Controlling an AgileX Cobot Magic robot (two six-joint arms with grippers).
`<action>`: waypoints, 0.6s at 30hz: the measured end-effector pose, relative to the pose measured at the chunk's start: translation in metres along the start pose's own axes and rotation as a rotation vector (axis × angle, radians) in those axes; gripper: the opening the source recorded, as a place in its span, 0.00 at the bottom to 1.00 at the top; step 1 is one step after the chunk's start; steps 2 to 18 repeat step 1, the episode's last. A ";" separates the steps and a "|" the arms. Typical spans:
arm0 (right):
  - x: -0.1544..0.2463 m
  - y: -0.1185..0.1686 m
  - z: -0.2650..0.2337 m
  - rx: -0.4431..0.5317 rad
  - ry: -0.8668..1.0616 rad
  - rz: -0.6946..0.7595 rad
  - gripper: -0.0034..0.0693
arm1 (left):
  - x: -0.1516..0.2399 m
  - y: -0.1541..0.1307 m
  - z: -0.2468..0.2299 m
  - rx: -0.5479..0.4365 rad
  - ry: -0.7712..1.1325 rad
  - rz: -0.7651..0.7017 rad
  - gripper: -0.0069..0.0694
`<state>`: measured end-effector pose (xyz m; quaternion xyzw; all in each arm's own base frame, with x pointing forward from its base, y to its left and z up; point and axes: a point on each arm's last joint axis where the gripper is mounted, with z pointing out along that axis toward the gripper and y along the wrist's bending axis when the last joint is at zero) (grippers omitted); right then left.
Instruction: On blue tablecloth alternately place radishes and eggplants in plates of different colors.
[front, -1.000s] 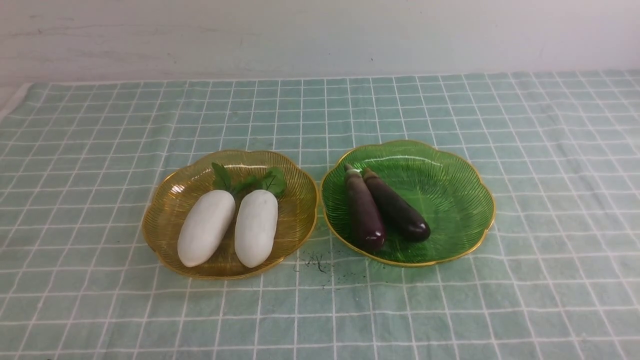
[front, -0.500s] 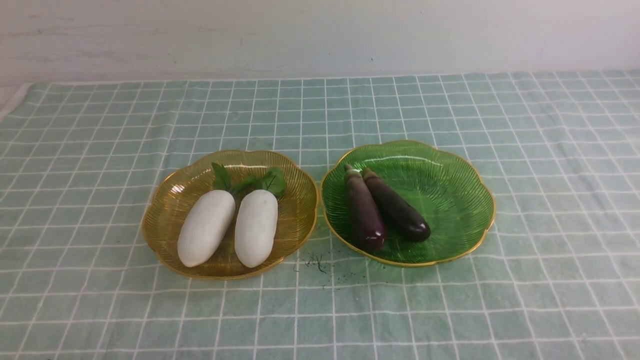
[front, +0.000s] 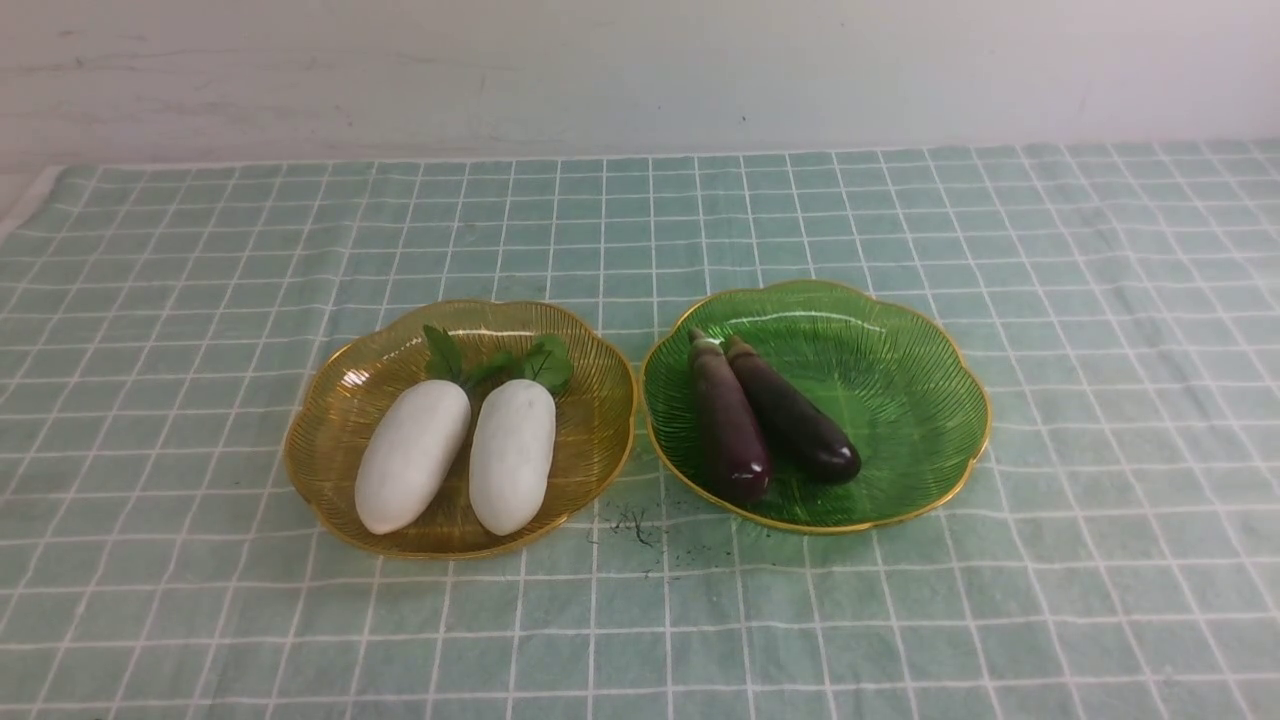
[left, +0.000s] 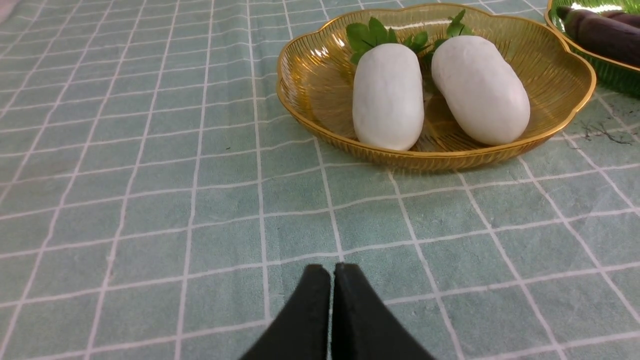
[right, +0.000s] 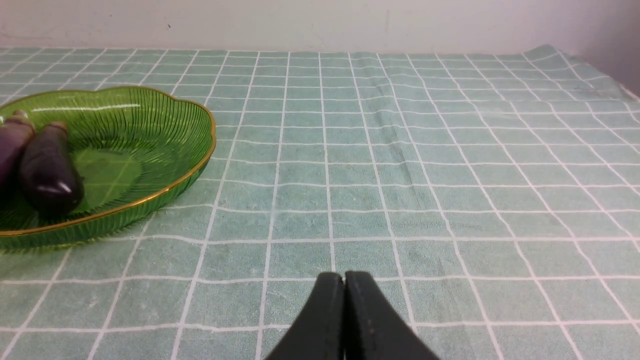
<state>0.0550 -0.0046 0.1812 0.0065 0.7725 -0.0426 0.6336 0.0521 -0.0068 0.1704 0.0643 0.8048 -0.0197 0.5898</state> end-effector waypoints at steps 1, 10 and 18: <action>0.000 0.000 0.000 0.000 0.000 0.000 0.03 | 0.000 0.000 0.000 0.000 0.000 0.000 0.08; 0.000 0.000 0.000 0.000 0.000 0.000 0.03 | 0.000 0.000 0.000 0.000 0.000 0.000 0.08; 0.000 0.000 0.000 0.000 0.000 0.000 0.03 | 0.000 0.000 0.000 0.000 0.000 0.000 0.08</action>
